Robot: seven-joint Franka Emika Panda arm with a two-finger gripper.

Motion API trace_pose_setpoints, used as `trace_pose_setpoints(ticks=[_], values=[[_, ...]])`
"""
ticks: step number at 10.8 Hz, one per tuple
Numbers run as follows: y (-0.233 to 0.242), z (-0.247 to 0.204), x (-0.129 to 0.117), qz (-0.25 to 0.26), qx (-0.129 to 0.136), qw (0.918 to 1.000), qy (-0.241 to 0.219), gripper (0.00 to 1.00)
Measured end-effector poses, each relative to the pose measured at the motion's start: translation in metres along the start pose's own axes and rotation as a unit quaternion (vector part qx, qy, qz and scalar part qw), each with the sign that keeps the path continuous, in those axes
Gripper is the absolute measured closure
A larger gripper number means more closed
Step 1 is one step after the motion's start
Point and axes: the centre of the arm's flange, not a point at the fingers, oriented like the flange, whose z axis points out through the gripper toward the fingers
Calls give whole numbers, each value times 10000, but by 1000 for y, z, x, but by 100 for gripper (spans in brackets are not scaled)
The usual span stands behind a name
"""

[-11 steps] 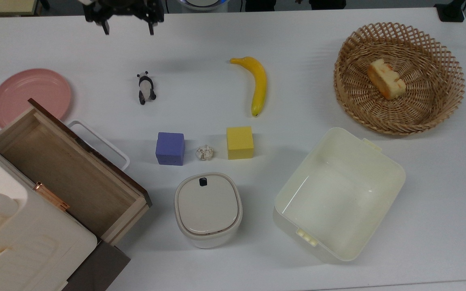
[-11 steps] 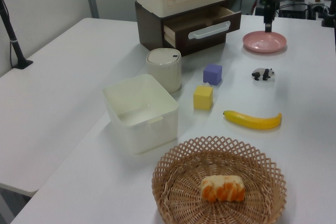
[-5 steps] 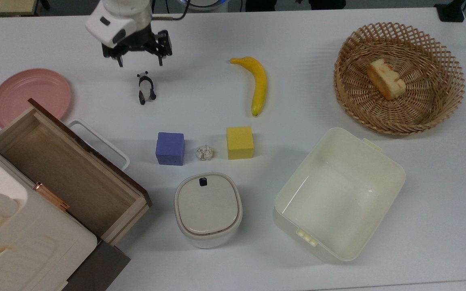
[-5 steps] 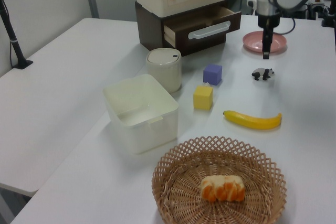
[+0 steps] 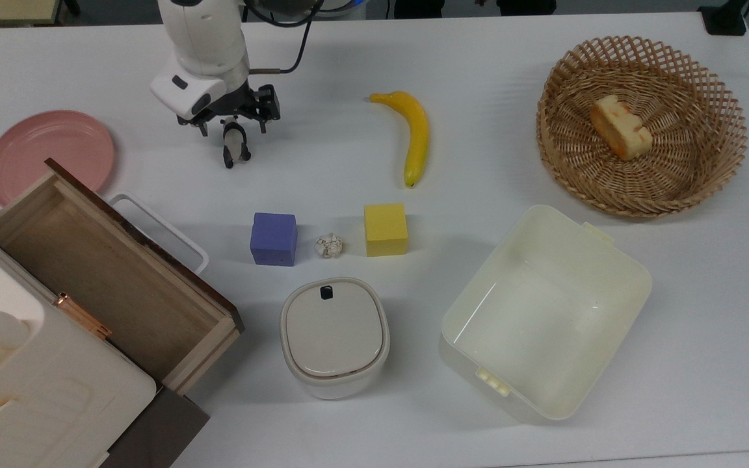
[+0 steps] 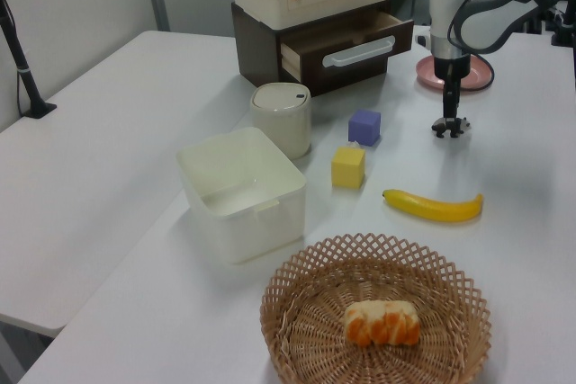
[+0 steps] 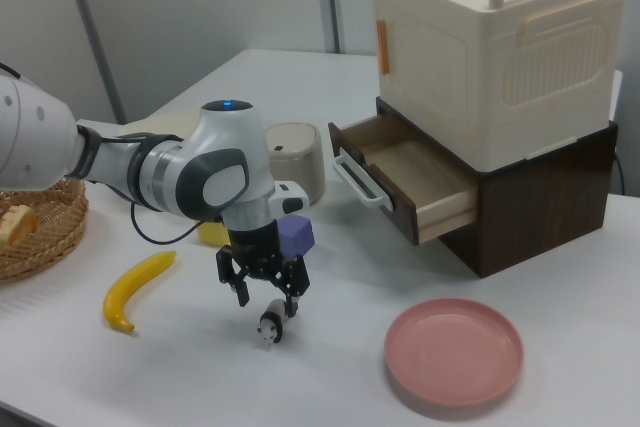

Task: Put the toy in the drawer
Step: 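Lower the gripper and close it on the panda figurine, then lift the panda and carry it over the open wooden drawer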

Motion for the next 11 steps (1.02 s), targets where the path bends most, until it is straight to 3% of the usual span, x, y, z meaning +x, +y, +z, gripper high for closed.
trace_pose_setpoints(ticks=[1, 5, 8, 11], values=[[0, 4, 1, -1, 6, 10000, -8, 3], [0, 10, 4, -7, 17, 10000, -27, 62], [3, 2, 8, 2, -17, 10000, 82, 62], [15, -55, 25, -69, -170, 9989, 431, 62]])
